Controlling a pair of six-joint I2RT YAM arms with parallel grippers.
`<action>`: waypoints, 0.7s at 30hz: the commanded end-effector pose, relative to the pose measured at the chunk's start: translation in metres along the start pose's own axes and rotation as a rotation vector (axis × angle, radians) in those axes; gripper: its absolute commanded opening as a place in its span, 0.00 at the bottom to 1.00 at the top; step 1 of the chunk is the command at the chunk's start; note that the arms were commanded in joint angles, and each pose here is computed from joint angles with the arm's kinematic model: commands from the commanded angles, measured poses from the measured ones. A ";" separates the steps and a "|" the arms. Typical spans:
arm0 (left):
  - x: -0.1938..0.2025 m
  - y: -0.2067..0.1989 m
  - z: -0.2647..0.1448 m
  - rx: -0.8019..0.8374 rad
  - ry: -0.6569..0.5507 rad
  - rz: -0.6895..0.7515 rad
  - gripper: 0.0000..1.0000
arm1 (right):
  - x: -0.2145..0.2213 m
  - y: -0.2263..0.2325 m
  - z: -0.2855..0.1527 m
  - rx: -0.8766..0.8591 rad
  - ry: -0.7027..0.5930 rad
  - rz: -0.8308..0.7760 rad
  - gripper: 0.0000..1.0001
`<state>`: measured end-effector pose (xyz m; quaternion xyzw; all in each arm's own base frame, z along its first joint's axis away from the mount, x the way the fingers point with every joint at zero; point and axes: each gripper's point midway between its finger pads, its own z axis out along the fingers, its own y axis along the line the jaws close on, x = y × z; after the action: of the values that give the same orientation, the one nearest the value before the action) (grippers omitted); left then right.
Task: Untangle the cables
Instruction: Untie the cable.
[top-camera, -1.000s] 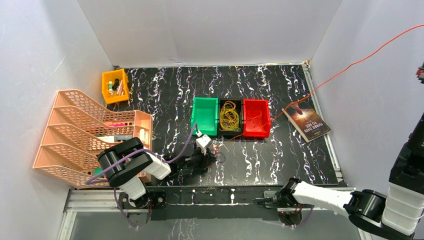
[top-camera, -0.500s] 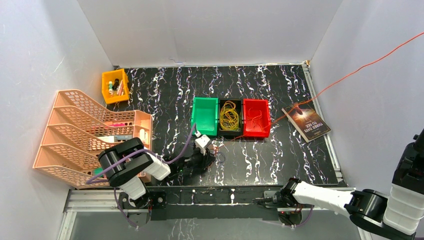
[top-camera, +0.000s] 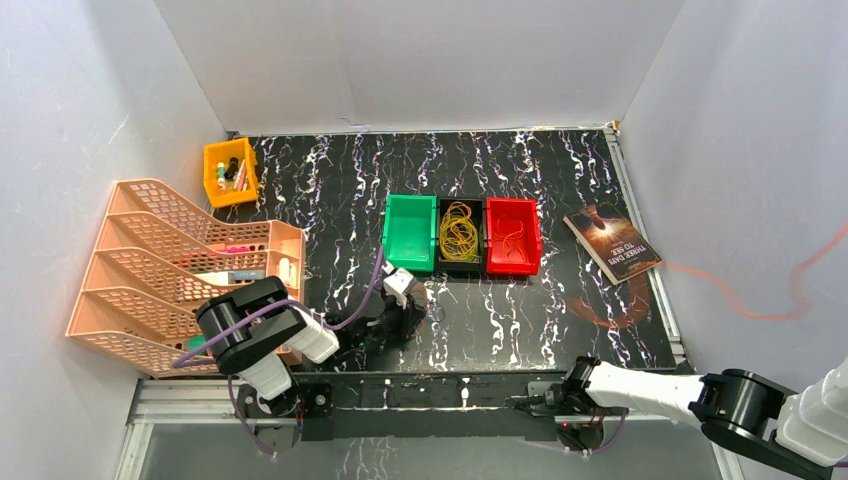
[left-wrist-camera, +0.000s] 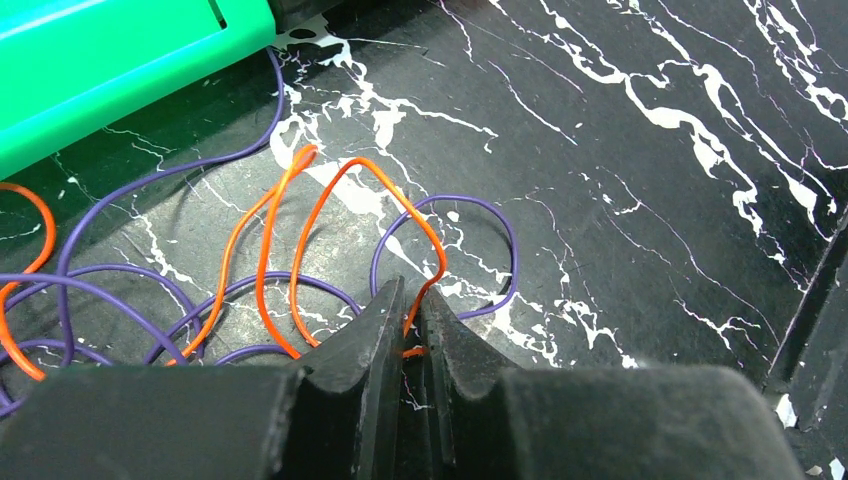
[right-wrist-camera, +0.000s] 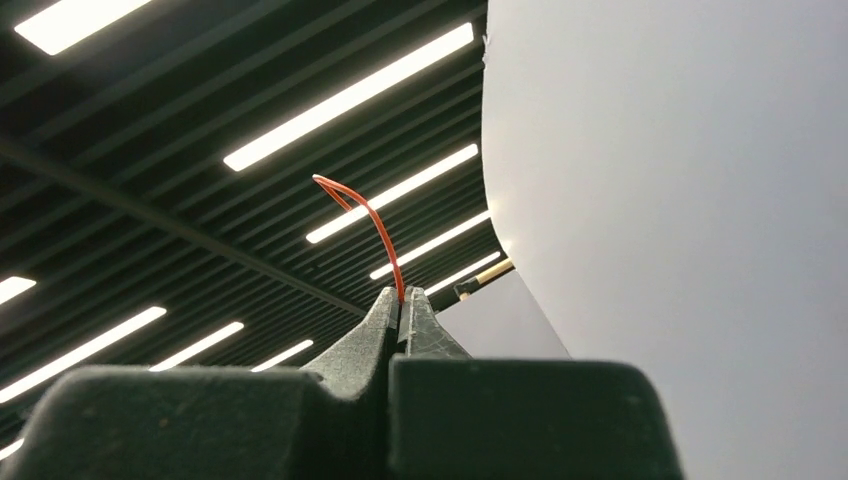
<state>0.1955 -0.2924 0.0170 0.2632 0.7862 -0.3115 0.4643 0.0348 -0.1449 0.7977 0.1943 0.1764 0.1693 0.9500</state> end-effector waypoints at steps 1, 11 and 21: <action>0.038 0.025 -0.014 -0.101 0.124 0.021 0.12 | 0.009 0.003 0.006 -0.006 -0.005 -0.042 0.00; 0.017 0.010 -0.009 -0.035 0.073 0.024 0.30 | 0.087 0.024 -0.019 -0.054 0.219 -0.027 0.00; -0.045 -0.022 -0.021 0.098 -0.091 0.070 0.57 | 0.140 0.042 -0.049 -0.092 0.396 0.007 0.00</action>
<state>0.1906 -0.2902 0.0398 0.2784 0.7719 -0.3196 0.4738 0.1284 -0.0275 0.7452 0.0922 0.3369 0.1835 0.9189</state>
